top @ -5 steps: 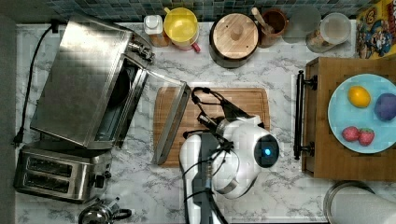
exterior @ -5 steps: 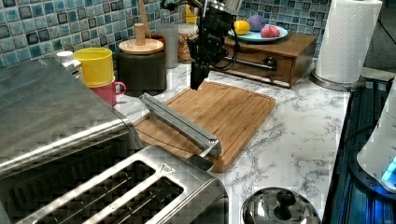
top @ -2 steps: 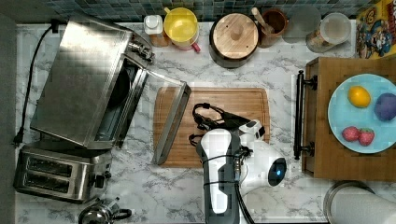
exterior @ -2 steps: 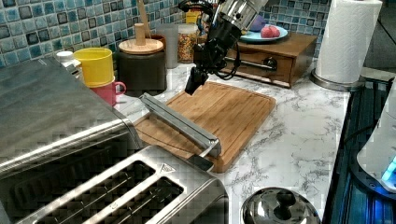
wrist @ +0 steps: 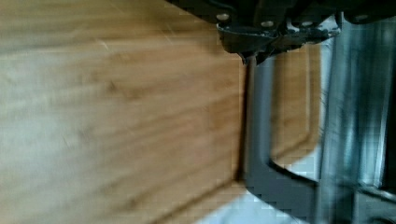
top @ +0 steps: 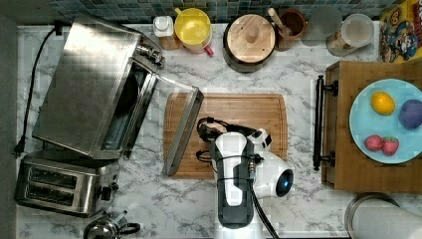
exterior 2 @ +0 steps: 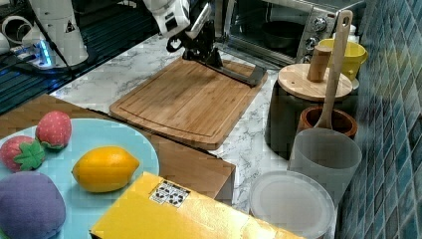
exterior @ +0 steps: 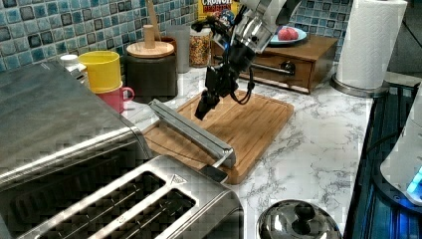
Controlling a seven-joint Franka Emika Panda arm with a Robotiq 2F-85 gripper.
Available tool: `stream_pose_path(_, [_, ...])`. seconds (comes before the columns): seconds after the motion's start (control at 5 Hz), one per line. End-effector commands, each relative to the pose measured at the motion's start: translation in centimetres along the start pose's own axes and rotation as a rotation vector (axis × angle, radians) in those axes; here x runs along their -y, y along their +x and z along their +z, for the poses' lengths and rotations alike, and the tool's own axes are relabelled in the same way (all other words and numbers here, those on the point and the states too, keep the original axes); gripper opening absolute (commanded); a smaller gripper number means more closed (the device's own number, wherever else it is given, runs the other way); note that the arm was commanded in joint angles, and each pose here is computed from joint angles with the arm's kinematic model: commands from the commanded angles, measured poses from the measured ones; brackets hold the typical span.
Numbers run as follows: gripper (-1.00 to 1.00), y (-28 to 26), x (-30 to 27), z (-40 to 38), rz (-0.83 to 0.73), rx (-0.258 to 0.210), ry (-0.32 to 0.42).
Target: Close the oven.
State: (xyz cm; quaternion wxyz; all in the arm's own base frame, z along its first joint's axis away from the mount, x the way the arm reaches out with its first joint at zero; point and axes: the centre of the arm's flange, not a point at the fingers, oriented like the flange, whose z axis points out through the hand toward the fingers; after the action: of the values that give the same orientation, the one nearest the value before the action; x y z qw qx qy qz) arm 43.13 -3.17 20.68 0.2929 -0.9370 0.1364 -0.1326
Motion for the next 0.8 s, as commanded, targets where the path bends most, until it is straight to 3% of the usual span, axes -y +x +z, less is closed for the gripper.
stream_pose_path(0.2, [-1.0, 3.6, 4.8, -2.5, -0.035, -0.196, 0.136])
stream_pose_path(0.4, [-1.0, 3.7, 5.9, -3.6, -0.036, -0.21, 0.187])
stream_pose_path(0.6, [-1.0, 4.3, 7.6, -1.7, -0.049, -0.112, 0.2])
stream_pose_path(0.8, [-1.0, 5.1, 8.6, 1.4, -0.03, 0.027, 0.136])
